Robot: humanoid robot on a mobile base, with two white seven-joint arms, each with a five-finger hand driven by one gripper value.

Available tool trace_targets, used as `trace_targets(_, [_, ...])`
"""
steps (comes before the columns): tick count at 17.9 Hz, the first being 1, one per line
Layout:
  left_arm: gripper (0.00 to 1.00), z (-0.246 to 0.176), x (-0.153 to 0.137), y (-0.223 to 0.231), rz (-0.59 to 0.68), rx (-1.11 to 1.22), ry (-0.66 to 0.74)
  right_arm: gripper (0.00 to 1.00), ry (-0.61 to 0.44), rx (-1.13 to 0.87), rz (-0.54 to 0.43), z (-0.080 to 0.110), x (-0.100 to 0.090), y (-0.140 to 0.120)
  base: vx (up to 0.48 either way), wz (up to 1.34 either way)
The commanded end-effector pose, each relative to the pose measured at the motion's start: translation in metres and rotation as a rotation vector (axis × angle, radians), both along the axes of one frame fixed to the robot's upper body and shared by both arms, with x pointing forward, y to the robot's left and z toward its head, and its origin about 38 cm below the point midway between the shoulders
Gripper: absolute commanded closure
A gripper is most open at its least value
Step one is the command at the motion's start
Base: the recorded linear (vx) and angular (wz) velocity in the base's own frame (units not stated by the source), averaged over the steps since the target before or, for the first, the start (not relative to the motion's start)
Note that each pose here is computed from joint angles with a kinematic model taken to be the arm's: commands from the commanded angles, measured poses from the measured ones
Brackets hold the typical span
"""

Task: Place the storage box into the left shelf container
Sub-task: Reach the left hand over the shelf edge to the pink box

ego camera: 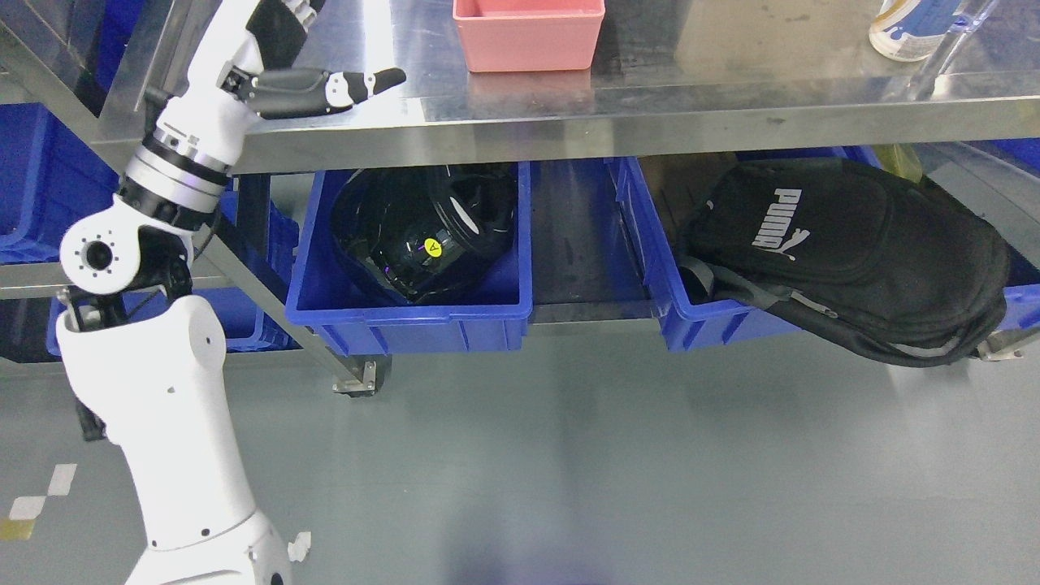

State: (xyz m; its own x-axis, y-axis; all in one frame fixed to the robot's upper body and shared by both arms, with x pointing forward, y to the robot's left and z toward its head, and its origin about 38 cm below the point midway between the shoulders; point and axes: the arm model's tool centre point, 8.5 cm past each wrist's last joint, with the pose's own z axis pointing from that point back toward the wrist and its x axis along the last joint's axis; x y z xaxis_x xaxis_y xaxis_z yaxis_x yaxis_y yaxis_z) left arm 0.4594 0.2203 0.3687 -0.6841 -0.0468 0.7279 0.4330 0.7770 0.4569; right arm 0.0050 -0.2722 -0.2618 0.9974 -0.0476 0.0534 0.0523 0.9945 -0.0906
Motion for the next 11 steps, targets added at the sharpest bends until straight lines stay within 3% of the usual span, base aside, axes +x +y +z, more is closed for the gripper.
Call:
trace_targets(1, [0.00, 0.031, 0.025, -0.013, 0.069, 0.251, -0.015, 0.00, -0.024, -0.018, -0.019, 0.001, 0.009, -0.012, 0.000, 0.00])
trace_targets(5, [0.01, 0.020, 0.050, -0.053, 0.010, 0.477, 0.055, 0.00, -0.022, -0.018, -0.019, 0.001, 0.008, -0.012, 0.000, 0.00])
trace_targets(11, [0.00, 0.032, 0.078, -0.058, 0.030, 0.662, 0.114, 0.00, -0.026, -0.016, -0.019, 0.001, 0.009, -0.012, 0.000, 0.00])
